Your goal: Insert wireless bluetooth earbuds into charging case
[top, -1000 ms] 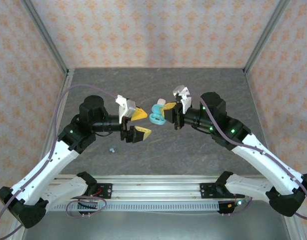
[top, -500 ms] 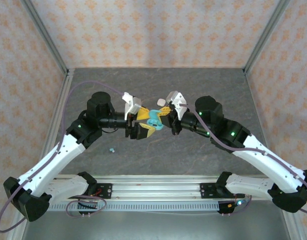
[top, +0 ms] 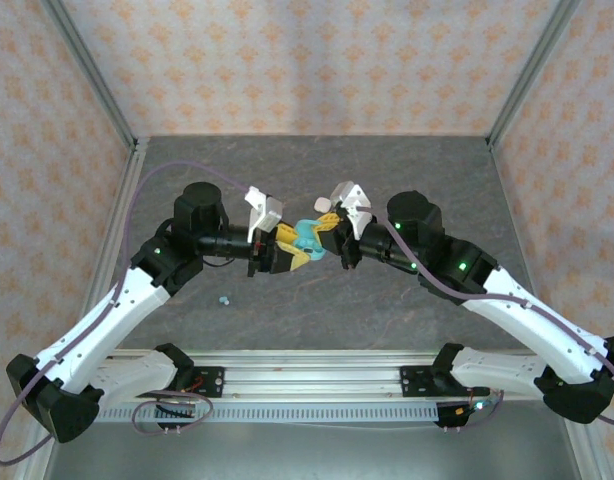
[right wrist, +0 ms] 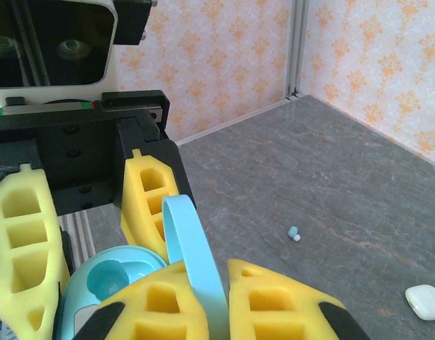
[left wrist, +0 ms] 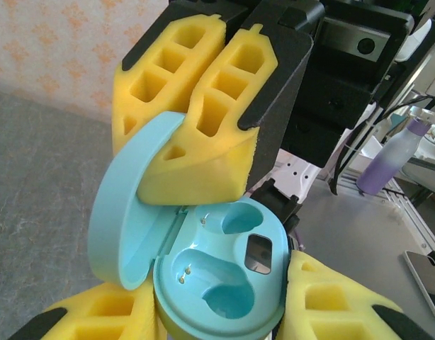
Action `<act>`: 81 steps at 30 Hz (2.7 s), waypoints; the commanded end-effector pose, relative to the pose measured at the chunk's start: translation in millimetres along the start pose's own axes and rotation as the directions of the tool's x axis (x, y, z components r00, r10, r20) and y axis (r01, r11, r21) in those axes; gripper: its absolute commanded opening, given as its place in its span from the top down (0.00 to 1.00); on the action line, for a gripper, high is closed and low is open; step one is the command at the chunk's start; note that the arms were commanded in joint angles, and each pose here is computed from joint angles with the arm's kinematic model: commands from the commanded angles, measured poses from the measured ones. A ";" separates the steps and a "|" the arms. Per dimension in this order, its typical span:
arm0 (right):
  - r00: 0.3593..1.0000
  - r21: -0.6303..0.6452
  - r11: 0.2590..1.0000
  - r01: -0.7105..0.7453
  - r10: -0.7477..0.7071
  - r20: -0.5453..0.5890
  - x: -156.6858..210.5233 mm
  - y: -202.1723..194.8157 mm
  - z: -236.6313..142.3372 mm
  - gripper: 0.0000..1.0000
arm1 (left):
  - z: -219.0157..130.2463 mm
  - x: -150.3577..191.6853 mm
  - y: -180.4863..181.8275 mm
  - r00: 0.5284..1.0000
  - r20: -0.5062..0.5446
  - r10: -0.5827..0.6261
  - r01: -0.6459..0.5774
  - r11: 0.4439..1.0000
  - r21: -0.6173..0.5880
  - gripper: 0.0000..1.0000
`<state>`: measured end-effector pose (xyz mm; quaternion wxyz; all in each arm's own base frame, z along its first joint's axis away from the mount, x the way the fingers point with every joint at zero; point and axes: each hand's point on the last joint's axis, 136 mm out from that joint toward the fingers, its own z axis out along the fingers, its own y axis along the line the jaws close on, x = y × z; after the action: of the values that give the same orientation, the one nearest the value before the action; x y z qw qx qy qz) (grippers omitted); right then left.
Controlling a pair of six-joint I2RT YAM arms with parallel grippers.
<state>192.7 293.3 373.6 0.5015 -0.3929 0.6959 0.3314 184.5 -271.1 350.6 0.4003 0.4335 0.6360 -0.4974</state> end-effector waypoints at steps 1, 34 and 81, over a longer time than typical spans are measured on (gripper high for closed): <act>0.996 -0.051 0.999 -0.004 0.008 0.085 -28.4 12.0 -5.7 0.89 | -7.0 -11.4 -4.3 0.999 0.020 0.049 -0.048 0.999 -0.022 0.73; 0.864 0.237 0.833 -0.500 0.497 0.074 -26.1 -48.2 -14.5 0.60 | -48.4 36.5 22.9 0.997 -0.054 -0.058 0.037 0.943 -0.331 0.80; 0.600 0.040 0.978 -0.204 0.157 -0.784 248.6 73.9 290.7 0.53 | -114.5 44.6 -49.1 0.998 -0.049 -0.049 0.023 0.901 -0.433 0.80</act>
<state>207.5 529.8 69.2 0.0986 -0.4131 0.8739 0.2363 117.7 -163.7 337.7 0.4491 0.3470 0.7485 -0.3430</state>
